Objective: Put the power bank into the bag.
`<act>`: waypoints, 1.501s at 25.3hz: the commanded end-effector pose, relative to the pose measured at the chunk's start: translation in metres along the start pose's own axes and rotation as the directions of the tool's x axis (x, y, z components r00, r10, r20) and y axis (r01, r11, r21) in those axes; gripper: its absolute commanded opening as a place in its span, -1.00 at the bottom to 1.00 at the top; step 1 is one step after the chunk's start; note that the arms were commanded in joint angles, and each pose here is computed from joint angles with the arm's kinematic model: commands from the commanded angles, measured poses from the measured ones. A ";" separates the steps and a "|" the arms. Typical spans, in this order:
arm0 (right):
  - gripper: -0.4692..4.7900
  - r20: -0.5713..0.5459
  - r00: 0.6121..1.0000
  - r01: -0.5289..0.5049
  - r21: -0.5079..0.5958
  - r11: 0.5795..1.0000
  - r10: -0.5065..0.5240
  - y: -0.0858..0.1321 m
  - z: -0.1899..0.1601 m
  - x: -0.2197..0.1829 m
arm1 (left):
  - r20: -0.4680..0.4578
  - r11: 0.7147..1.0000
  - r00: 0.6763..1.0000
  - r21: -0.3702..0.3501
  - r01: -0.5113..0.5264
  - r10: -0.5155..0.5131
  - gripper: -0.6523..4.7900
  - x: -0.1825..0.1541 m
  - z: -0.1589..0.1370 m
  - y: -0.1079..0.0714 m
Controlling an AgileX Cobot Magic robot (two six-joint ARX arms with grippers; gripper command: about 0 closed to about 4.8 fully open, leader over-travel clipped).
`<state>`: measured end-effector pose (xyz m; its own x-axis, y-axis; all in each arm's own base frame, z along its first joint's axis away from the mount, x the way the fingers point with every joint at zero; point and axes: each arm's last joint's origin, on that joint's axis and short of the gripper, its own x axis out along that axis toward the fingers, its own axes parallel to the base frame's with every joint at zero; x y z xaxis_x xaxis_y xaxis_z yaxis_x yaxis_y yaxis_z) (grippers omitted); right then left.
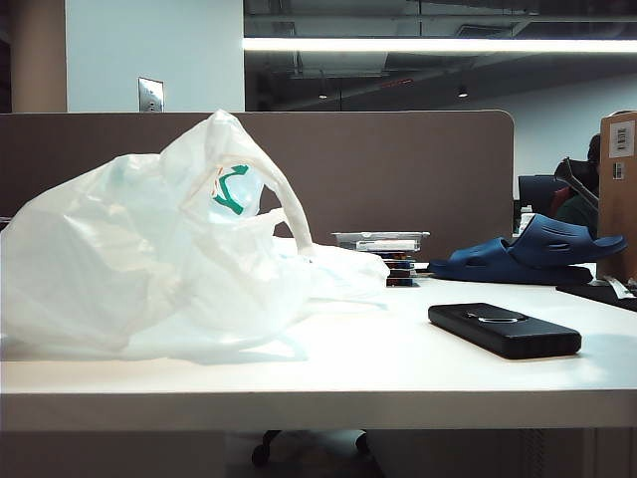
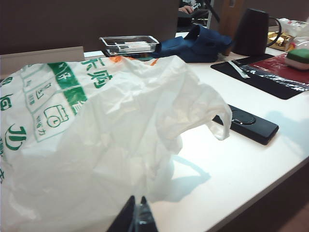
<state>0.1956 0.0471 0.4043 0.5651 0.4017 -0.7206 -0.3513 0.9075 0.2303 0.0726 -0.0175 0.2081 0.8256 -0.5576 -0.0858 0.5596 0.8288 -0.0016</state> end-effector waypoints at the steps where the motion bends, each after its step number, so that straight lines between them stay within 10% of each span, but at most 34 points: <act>1: -0.84 -0.092 0.996 -0.020 -0.006 1.000 0.020 0.000 0.009 0.032 | 0.010 1.000 1.000 0.009 -0.003 0.002 -0.78 -0.001 0.002 0.000; 8: -0.80 -0.258 0.966 0.014 0.032 0.999 -0.005 -0.017 0.019 0.097 | 0.010 1.000 1.000 0.007 -0.002 0.002 -0.78 -0.001 0.002 0.000; 29: -0.72 -0.232 0.969 0.088 -0.004 0.996 -0.086 -0.028 0.033 0.147 | 0.010 1.000 1.000 0.007 -0.002 0.002 -0.78 -0.001 0.002 0.000; 38: 0.12 -0.286 0.955 0.077 -0.005 0.997 -0.075 -0.027 0.030 0.168 | 0.010 1.000 1.000 0.006 0.001 -0.001 -0.78 -0.001 0.002 0.000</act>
<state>0.3205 0.0921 0.2952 0.3433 0.2748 -0.8981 -0.3047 0.9371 0.1703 0.0725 -0.0175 0.2076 0.8254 -0.5573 -0.0903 0.5592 0.8290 -0.0049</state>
